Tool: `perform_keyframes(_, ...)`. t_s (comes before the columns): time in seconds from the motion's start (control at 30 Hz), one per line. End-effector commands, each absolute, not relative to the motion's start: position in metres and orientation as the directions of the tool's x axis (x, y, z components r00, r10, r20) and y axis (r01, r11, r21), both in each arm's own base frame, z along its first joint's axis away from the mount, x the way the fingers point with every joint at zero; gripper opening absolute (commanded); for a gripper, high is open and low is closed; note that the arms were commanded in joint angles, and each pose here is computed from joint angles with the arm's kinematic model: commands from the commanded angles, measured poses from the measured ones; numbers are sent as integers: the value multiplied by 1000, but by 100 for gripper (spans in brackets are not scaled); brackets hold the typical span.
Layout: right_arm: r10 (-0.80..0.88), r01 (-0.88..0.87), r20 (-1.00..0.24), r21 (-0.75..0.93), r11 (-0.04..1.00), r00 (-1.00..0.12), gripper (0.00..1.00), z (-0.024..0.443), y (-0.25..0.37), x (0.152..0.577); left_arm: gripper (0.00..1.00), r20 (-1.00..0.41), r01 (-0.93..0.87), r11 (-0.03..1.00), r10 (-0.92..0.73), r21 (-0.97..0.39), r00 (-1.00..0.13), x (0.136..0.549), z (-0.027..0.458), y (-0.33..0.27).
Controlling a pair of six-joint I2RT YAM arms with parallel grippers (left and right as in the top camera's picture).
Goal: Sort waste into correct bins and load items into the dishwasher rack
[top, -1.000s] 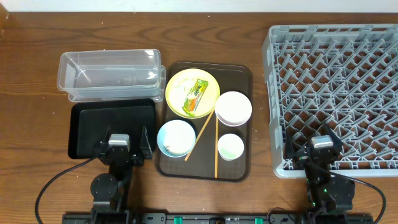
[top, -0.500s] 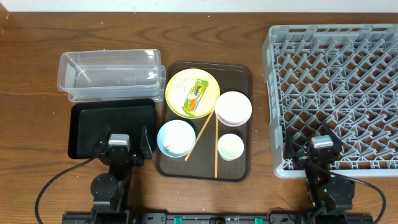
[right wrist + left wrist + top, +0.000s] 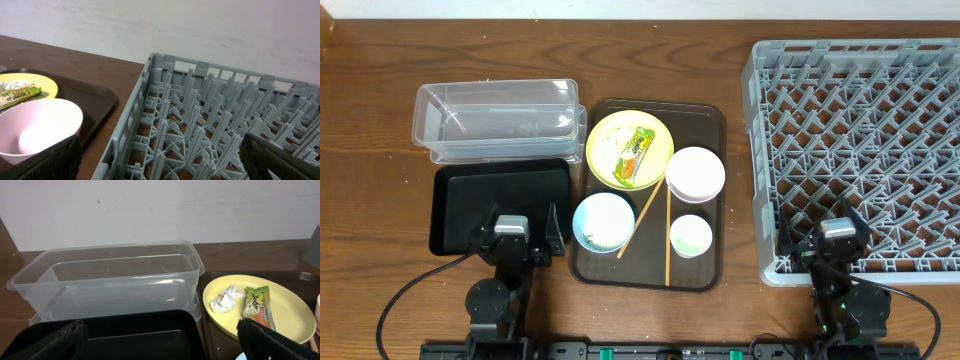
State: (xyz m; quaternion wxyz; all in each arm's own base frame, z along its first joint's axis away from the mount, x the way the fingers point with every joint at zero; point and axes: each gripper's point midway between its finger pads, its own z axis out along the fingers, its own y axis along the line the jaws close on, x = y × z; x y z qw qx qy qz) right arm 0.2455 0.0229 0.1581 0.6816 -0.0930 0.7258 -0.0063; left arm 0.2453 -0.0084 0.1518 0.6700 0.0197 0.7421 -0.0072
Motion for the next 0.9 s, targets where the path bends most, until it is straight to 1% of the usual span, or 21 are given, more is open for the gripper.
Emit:
perform_keyframes(0.0,-149,-132,-987,-140,981,-55,99,157,24,245,98,-989,59,998,33,24,-147,244,138,-11)
perform_keyframes(0.5,-148,-133,-987,-140,981,-55,99,157,25,245,98,-989,59,998,32,23,-147,244,138,-11)
perform_keyframes(0.57,-142,-132,-989,-135,982,-48,99,159,25,245,98,-989,54,998,-2,-10,-148,244,138,-11)
perform_keyframes(0.63,-87,-128,-995,-80,989,-49,99,161,25,245,98,-986,44,996,-67,-74,-151,244,138,-11)
perform_keyframes(0.73,-59,-126,-997,-51,991,-59,99,159,24,245,98,-976,31,986,-155,-162,-155,244,138,-11)
perform_keyframes(0.87,-40,-113,-998,-34,993,-58,99,162,22,245,98,-966,24,979,-195,-201,-168,243,141,-12)
